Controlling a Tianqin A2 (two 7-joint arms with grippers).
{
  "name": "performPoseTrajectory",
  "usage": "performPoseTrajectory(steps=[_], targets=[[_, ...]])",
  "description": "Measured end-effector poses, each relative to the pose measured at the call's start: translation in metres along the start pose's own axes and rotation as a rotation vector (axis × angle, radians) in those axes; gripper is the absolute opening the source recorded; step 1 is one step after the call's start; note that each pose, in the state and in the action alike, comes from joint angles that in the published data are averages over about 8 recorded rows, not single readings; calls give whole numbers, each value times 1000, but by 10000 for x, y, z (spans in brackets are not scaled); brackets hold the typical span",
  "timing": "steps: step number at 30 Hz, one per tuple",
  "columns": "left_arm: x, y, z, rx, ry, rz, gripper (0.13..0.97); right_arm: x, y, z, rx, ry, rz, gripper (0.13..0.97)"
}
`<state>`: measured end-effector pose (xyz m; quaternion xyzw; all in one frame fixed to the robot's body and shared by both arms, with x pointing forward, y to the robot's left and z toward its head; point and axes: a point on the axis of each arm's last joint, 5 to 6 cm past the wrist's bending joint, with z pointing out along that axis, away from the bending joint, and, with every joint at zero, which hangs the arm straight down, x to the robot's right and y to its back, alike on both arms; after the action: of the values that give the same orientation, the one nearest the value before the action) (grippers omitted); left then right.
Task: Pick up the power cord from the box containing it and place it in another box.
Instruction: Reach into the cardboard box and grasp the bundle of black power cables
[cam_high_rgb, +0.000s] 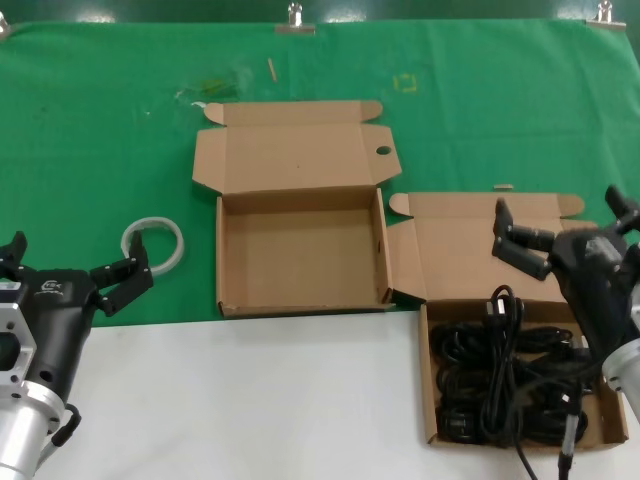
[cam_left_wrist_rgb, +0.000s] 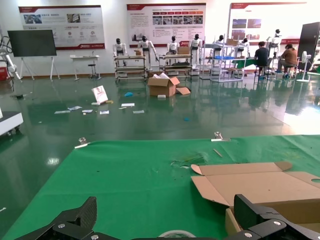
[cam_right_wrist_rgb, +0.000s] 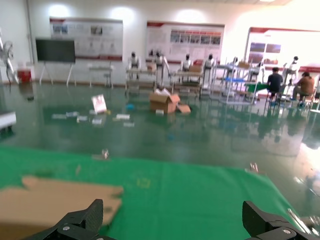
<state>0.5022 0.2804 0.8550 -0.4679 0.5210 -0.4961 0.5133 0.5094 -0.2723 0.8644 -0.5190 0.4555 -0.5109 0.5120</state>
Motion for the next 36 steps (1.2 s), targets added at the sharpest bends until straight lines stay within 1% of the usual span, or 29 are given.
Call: performPoseTrajectory(steps=[3,6,9,13,17,22,30,36], targets=[[0,0,0,0,0,0,966,-66,-51,-51,9,-5,34,965],[0,0,0,0,0,0,966,-171,-33,-156,-12,-9,98,965],[0,0,0,0,0,0,966,-272,81,-295,-68,-4,176,965],[0,0,0,0,0,0,905,-349,281,-470,-152,12,255,965],[0,0,0,0,0,0,844,-370,429,-575,-213,25,291,965],[0,0,0,0,0,0,844,-349,572,-618,-269,39,310,965],[0,0,0,0,0,0,844,-339,775,-596,-335,44,333,965],[0,0,0,0,0,0,567,-327,862,-564,-358,38,341,965]])
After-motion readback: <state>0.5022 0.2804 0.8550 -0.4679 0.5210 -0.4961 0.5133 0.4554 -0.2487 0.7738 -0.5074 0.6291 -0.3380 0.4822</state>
